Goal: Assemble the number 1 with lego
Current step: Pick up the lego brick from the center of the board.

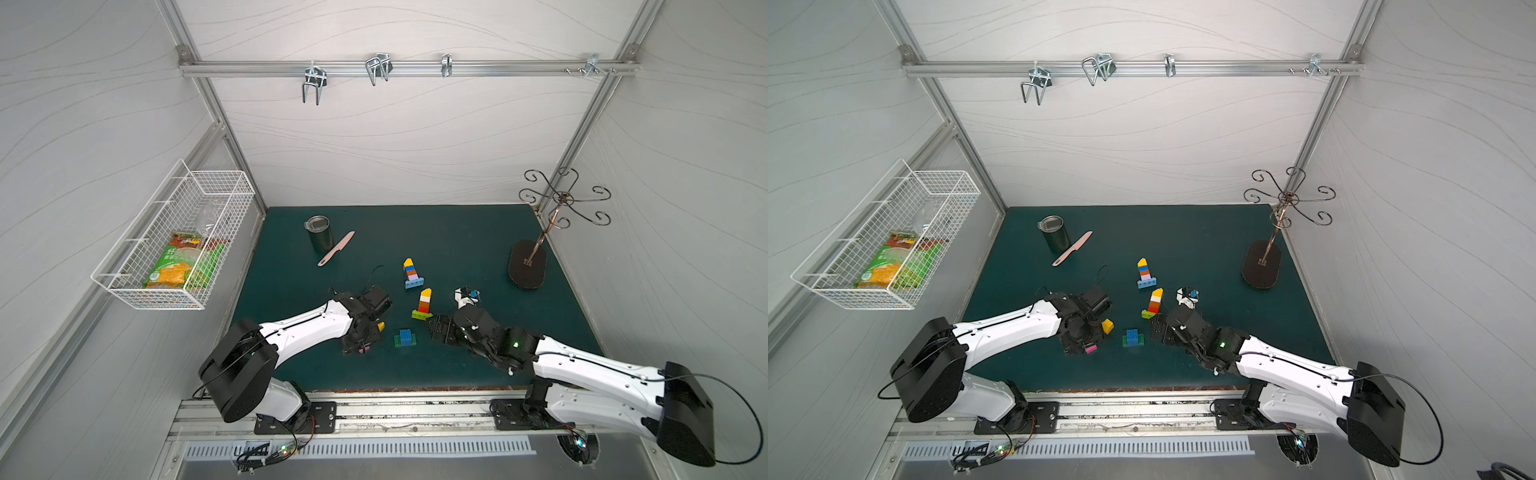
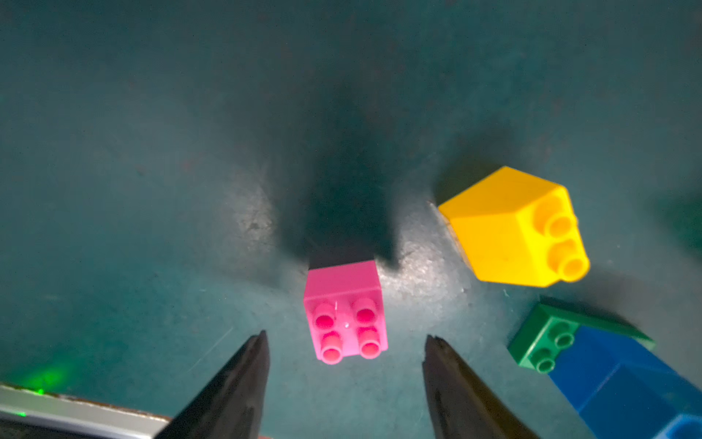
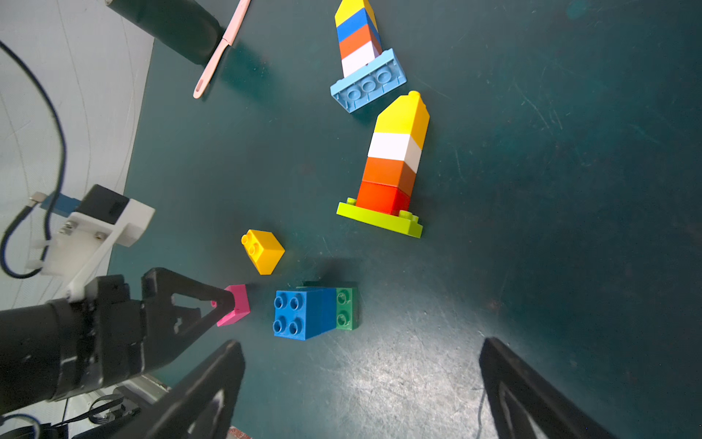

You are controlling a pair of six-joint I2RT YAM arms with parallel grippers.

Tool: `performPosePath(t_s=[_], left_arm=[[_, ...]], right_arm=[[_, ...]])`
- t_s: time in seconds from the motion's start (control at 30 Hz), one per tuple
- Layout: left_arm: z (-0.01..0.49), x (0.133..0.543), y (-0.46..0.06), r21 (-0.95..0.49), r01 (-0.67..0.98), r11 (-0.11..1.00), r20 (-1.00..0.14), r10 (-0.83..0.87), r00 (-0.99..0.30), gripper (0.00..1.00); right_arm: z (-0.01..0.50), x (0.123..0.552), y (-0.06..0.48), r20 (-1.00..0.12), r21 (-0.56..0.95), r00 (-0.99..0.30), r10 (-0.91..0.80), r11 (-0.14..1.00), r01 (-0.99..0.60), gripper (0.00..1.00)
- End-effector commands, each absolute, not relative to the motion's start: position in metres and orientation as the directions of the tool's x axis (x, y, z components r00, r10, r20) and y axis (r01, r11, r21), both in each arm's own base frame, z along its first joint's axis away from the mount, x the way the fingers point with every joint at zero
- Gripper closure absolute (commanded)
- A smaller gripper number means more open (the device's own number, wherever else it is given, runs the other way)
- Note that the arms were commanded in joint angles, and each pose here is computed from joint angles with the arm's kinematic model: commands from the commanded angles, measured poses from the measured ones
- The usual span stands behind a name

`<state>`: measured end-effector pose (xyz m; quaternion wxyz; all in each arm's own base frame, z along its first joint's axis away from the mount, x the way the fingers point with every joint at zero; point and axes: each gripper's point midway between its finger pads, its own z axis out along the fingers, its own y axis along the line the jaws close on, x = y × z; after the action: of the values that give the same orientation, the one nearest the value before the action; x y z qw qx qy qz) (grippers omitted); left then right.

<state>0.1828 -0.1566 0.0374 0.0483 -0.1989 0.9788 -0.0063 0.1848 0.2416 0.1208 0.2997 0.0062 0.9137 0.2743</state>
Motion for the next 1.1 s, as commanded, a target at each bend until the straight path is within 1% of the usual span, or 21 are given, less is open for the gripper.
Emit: performPosePath(t_s=[0.0,0.17,0.3,0.43,0.57,0.67,0.7,0.73,0.83,1.07], left_arm=[[0.038,0.19,-0.162,-0.038,-0.406,0.913,-0.105,-0.408,-0.907,0.36],[0.031,0.189,-0.163,-0.017,-0.399,0.917,-0.089,-0.399,-0.912,0.44],[0.027,0.187,-0.159,0.01,-0.394,0.919,-0.086,-0.391,-0.916,0.48],[0.025,0.185,-0.156,0.029,-0.386,0.922,-0.081,-0.383,-0.92,0.55],[0.022,0.183,-0.157,0.03,-0.379,0.925,-0.07,-0.376,-0.924,0.6],[0.021,0.181,-0.156,0.039,-0.365,0.93,-0.058,-0.362,-0.93,0.67],[0.022,0.18,-0.156,0.043,-0.359,0.932,-0.056,-0.357,-0.932,0.71],[0.024,0.18,-0.155,0.046,-0.355,0.934,-0.056,-0.352,-0.934,0.76],[0.033,0.179,-0.155,0.047,-0.331,0.942,-0.053,-0.329,-0.943,0.83],[0.077,0.174,-0.16,0.067,-0.225,0.972,-0.083,-0.219,-0.972,0.93]], right_arm=[[0.12,0.185,0.241,-0.538,0.515,-0.822,0.186,0.845,-0.145,0.01],[0.121,0.185,0.242,-0.538,0.511,-0.823,0.181,0.847,-0.147,0.01],[0.12,0.185,0.241,-0.538,0.51,-0.823,0.181,0.847,-0.147,0.01],[0.12,0.185,0.24,-0.538,0.512,-0.822,0.185,0.847,-0.145,0.01],[0.121,0.185,0.239,-0.539,0.509,-0.821,0.189,0.849,-0.138,0.01],[0.119,0.186,0.237,-0.538,0.506,-0.82,0.196,0.853,-0.128,0.01],[0.118,0.186,0.236,-0.538,0.505,-0.819,0.201,0.854,-0.122,0.01],[0.118,0.187,0.235,-0.538,0.505,-0.817,0.209,0.856,-0.114,0.01],[0.116,0.188,0.231,-0.539,0.503,-0.811,0.226,0.859,-0.095,0.01],[0.11,0.19,0.219,-0.532,0.51,-0.795,0.292,0.86,-0.025,0.01]])
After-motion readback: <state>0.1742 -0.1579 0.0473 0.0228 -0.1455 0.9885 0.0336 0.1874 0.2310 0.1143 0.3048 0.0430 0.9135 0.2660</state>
